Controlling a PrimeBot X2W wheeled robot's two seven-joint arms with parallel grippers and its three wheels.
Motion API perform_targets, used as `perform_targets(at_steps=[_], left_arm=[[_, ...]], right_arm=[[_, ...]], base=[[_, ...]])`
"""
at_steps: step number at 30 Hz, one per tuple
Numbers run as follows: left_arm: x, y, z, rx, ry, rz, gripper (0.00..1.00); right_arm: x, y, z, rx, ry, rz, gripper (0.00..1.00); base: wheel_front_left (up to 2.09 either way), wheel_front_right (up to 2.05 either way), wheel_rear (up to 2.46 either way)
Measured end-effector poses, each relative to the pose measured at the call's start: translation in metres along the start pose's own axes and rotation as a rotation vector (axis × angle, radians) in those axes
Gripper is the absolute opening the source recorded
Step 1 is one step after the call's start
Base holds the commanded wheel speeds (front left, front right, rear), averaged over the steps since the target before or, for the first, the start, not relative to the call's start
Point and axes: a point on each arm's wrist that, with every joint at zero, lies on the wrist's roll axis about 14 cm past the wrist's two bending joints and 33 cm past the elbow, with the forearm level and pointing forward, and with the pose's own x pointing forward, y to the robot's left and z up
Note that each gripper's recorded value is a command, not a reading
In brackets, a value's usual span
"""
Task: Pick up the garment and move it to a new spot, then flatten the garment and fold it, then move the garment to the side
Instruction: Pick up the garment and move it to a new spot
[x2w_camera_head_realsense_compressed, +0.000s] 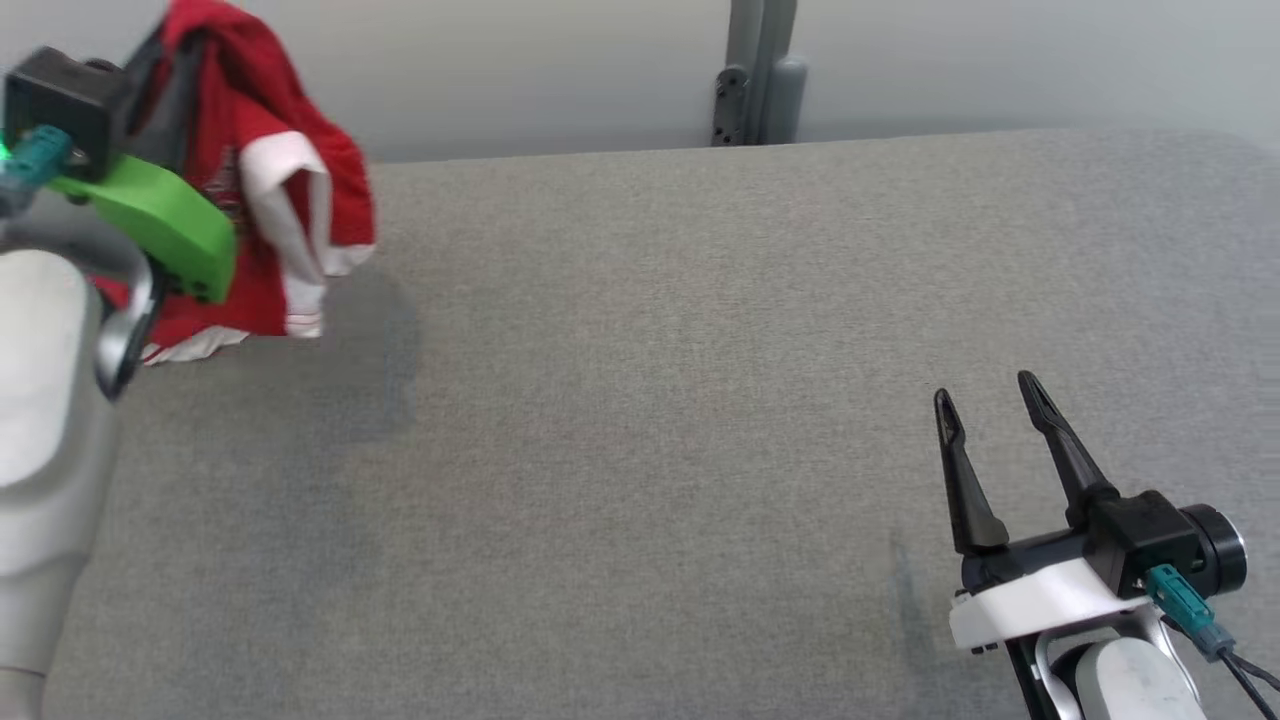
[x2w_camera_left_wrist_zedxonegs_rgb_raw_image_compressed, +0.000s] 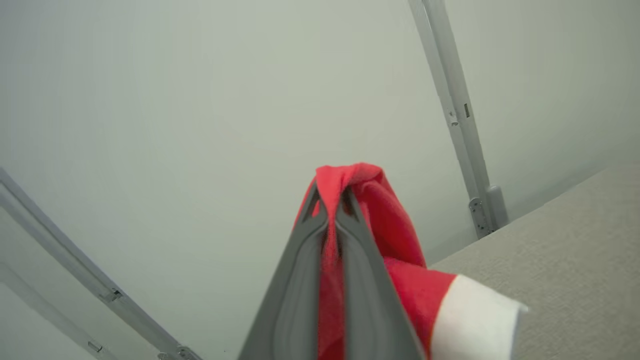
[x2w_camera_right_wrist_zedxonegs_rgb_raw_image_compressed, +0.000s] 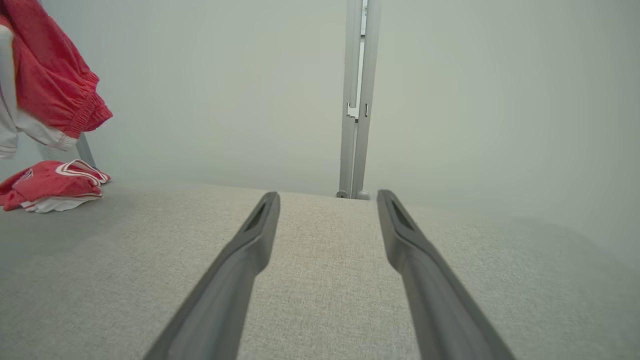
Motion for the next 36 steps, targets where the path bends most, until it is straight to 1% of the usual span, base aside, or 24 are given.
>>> perform_targets(at_steps=[3, 7, 9, 13, 17, 19, 22, 25, 29, 30, 31, 32, 36], left_arm=[[0.004, -0.052, 0.026, -0.046, -0.067, -0.137, 0.0], [0.001, -0.111, 0.055, -0.096, -0.144, -0.292, 0.0], [-0.004, -0.144, 0.063, -0.148, -0.166, -0.37, 0.0], [-0.017, -0.207, 0.059, -0.234, -0.165, -0.515, 0.0], [-0.028, -0.26, 0.035, -0.295, -0.108, -0.627, 0.0], [-0.029, -0.277, 0.013, -0.295, -0.056, -0.654, 0.0], [-0.026, -0.288, -0.023, -0.31, 0.031, -0.656, 0.0], [-0.021, -0.291, -0.058, -0.298, 0.112, -0.639, 0.0], [-0.008, -0.287, -0.089, -0.318, 0.183, -0.567, 0.0], [-0.006, -0.287, -0.094, -0.327, 0.197, -0.553, 0.22], [-0.006, -0.289, -0.1, -0.331, 0.212, -0.546, 0.5], [-0.006, -0.29, -0.104, -0.337, 0.225, -0.536, 1.0], [-0.006, -0.287, -0.106, -0.38, 0.237, -0.49, 1.0]], right_arm=[[-0.017, -0.017, 0.005, -0.016, 0.0, -0.057, 1.0], [-0.036, -0.036, 0.012, -0.033, -0.009, -0.128, 1.0], [-0.045, -0.046, 0.017, -0.038, -0.017, -0.163, 1.0], [-0.058, -0.06, 0.021, -0.046, -0.021, -0.215, 1.0], [-0.062, -0.068, 0.023, -0.049, -0.022, -0.244, 1.0], [-0.061, -0.071, 0.02, -0.05, -0.014, -0.253, 1.0], [-0.058, -0.076, 0.017, -0.052, -0.003, -0.264, 1.0], [-0.057, -0.08, 0.011, -0.052, 0.014, -0.274, 1.0], [-0.056, -0.084, 0.001, -0.049, 0.046, -0.285, 1.0], [-0.056, -0.085, -0.002, -0.049, 0.055, -0.285, 1.0], [-0.055, -0.085, -0.004, -0.048, 0.061, -0.286, 1.0], [-0.055, -0.085, -0.006, -0.047, 0.067, -0.285, 1.0], [-0.05, -0.082, -0.008, -0.042, 0.068, -0.271, 1.0]], base=[[0.0, 0.0, 0.0], [0.0, 0.0, 0.0], [0.0, 0.0, 0.0], [0.0, 0.0, 0.0], [0.0, 0.0, 0.0], [0.0, 0.0, 0.0], [0.0, 0.0, 0.0], [0.0, 0.0, 0.0], [0.0, 0.0, 0.0], [0.0, 0.0, 0.0], [0.0, 0.0, 0.0], [0.0, 0.0, 0.0], [0.0, 0.0, 0.0]])
